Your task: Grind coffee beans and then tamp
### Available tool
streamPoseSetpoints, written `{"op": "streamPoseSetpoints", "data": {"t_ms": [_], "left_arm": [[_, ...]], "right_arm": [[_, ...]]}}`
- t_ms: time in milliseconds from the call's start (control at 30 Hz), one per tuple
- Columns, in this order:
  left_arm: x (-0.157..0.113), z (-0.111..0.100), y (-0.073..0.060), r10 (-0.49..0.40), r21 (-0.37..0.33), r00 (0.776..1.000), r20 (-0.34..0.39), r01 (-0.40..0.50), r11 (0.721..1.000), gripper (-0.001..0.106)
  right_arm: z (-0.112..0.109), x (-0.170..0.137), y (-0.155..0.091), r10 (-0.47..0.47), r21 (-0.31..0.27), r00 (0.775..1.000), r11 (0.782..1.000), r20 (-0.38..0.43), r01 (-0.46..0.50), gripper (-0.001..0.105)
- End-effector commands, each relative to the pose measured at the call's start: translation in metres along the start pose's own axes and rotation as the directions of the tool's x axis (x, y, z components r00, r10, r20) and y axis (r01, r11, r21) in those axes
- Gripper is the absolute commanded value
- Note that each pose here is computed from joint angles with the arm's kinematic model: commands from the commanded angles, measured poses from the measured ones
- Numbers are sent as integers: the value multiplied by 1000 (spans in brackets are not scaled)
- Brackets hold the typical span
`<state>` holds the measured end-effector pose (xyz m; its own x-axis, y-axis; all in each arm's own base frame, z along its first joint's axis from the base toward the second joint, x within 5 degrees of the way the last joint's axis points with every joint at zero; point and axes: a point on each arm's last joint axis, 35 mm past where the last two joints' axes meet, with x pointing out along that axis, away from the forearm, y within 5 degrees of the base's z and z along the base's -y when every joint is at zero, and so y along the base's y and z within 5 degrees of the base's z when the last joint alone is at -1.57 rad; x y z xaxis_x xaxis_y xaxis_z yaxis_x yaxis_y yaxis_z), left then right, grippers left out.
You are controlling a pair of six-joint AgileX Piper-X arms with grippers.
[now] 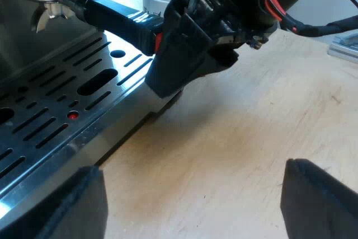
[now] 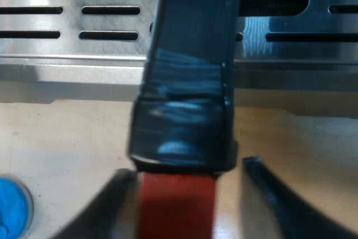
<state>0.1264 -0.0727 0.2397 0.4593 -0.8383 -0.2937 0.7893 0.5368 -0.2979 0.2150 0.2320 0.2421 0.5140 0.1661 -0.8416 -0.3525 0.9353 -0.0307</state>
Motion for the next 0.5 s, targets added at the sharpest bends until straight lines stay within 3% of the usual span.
{"op": "streamPoseSetpoints", "data": {"t_ms": [33, 167, 500], "left_arm": [[0, 2, -1, -16, 9, 1000, 10, 16, 1000, 66], [0, 2, -1, -16, 9, 1000, 10, 16, 1000, 66], [0, 2, -1, -16, 9, 1000, 10, 16, 1000, 66]], "right_arm": [[2, -1, -1, -6, -1, 1000, 1000, 1, 6, 18], [2, -1, -1, -6, -1, 1000, 1000, 1, 6, 9], [2, -1, -1, -6, -1, 1000, 1000, 1, 6, 9]]}}
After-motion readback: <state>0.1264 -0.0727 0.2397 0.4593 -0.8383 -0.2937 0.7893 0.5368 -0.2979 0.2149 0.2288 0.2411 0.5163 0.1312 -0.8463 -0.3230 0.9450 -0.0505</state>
